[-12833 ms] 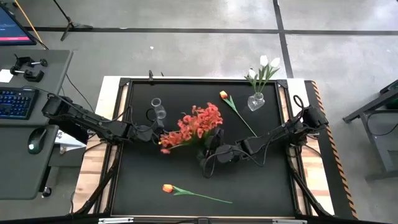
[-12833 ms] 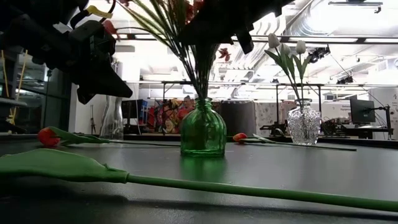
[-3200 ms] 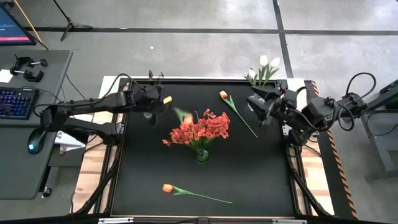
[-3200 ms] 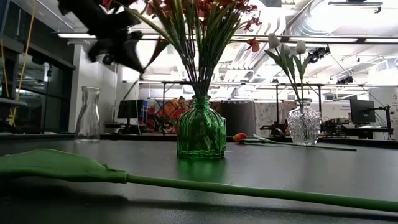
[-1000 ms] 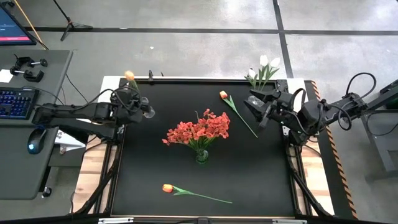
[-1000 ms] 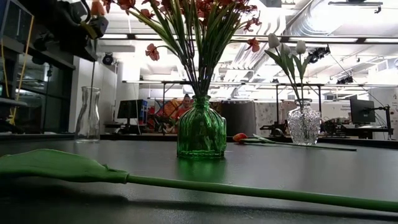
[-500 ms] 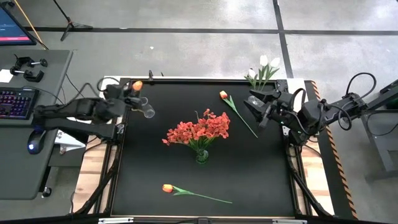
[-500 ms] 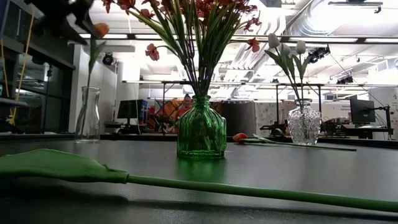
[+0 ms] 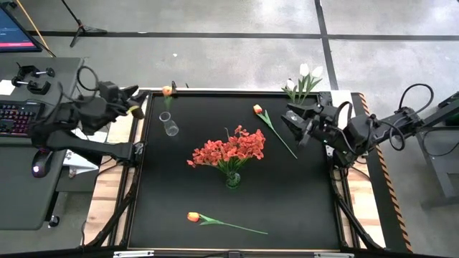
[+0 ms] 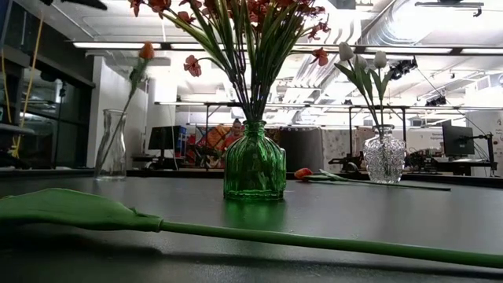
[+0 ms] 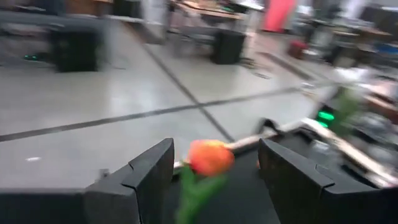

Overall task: Sort flowers into vase by color
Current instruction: Put the bottom light orange flower into the left transparent vase

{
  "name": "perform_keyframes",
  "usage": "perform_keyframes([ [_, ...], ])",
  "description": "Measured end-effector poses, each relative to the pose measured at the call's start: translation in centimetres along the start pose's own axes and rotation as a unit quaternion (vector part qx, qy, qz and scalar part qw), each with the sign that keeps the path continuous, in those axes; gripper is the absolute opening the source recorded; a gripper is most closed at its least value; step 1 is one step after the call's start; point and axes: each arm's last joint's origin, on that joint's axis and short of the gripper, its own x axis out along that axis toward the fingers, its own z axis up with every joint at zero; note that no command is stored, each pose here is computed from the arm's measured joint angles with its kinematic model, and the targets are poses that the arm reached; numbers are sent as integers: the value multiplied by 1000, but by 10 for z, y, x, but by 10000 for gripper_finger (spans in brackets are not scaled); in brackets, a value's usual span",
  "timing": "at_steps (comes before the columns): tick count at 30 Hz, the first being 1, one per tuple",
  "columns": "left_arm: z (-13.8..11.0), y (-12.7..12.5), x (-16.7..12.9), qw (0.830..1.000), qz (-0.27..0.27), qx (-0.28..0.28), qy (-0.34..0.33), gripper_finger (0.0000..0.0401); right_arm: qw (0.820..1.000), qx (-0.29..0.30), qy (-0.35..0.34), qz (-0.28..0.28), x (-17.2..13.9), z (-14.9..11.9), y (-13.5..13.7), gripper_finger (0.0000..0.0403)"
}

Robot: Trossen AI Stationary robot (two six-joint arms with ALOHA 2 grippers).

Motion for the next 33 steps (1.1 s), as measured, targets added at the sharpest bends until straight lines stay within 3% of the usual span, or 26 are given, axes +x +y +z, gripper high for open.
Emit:
perform_keyframes([
  [5, 10, -5, -8, 989, -147, 2, 19, 221, 993, 85, 21, 85, 18, -14, 18, 216],
  [10, 19, -7, -16, 966, -257, -14, 4, 221, 968, 142, 74, 196, 50, -55, 59, 216],
  [13, 21, -7, -19, 954, -299, -20, 2, 221, 933, 218, 136, 253, 63, -82, 80, 216],
  [17, 24, -7, -23, 940, -340, -27, -1, 221, 866, 311, 260, 293, 65, -108, 111, 216],
  [22, 24, -10, -24, 928, -370, -45, 19, 221, 823, 315, 349, 320, 57, -130, 150, 216],
  [28, 22, -23, -17, 914, -392, -85, 63, 219, 806, 268, 425, 311, 44, -166, 184, 216],
  [33, 23, -56, -8, 893, -434, -96, 70, 208, 797, 230, 468, 305, 33, -208, 205, 216],
])
